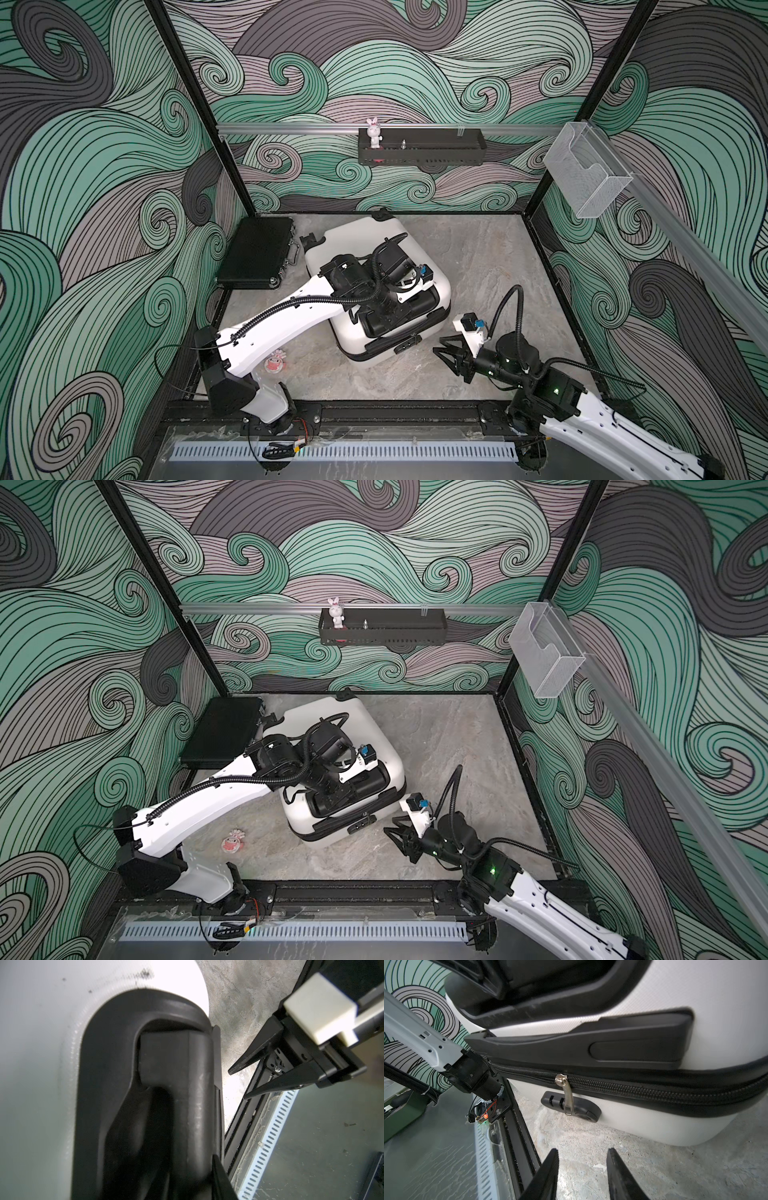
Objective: Open the suitcase zippers
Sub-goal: Unzip the zipper on the suitcase.
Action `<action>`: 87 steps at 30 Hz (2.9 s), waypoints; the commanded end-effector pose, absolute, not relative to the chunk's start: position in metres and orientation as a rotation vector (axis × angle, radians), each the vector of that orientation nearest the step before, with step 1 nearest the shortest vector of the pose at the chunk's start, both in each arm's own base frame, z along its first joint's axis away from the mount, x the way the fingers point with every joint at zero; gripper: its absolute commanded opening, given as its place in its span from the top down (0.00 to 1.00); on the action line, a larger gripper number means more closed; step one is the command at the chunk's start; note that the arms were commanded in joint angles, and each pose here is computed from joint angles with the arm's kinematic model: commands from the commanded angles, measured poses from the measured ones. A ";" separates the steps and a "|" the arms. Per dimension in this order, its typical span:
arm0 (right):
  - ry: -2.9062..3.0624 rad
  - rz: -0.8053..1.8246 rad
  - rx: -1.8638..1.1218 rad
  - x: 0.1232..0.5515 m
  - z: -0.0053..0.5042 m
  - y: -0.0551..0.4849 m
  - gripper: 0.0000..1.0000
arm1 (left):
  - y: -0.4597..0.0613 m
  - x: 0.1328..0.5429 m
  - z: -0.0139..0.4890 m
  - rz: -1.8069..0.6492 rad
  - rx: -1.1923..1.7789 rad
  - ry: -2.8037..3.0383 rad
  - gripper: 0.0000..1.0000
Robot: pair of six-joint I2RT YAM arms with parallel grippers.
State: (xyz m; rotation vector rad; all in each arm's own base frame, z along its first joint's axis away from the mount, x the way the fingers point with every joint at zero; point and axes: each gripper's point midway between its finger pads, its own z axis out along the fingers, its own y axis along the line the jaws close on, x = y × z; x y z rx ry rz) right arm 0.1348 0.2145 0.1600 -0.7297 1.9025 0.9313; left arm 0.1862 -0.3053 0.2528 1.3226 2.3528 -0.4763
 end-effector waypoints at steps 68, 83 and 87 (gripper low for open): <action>2.055 0.448 -0.266 0.223 0.151 0.152 1.00 | -0.304 0.191 0.320 -0.647 1.209 2.100 1.00; 2.095 0.616 -0.402 0.282 0.157 0.162 1.00 | -0.302 0.110 0.305 -1.003 1.609 1.928 1.00; 2.104 0.642 -0.417 0.300 0.156 0.160 1.00 | -0.299 0.088 0.294 -1.085 1.739 1.879 1.00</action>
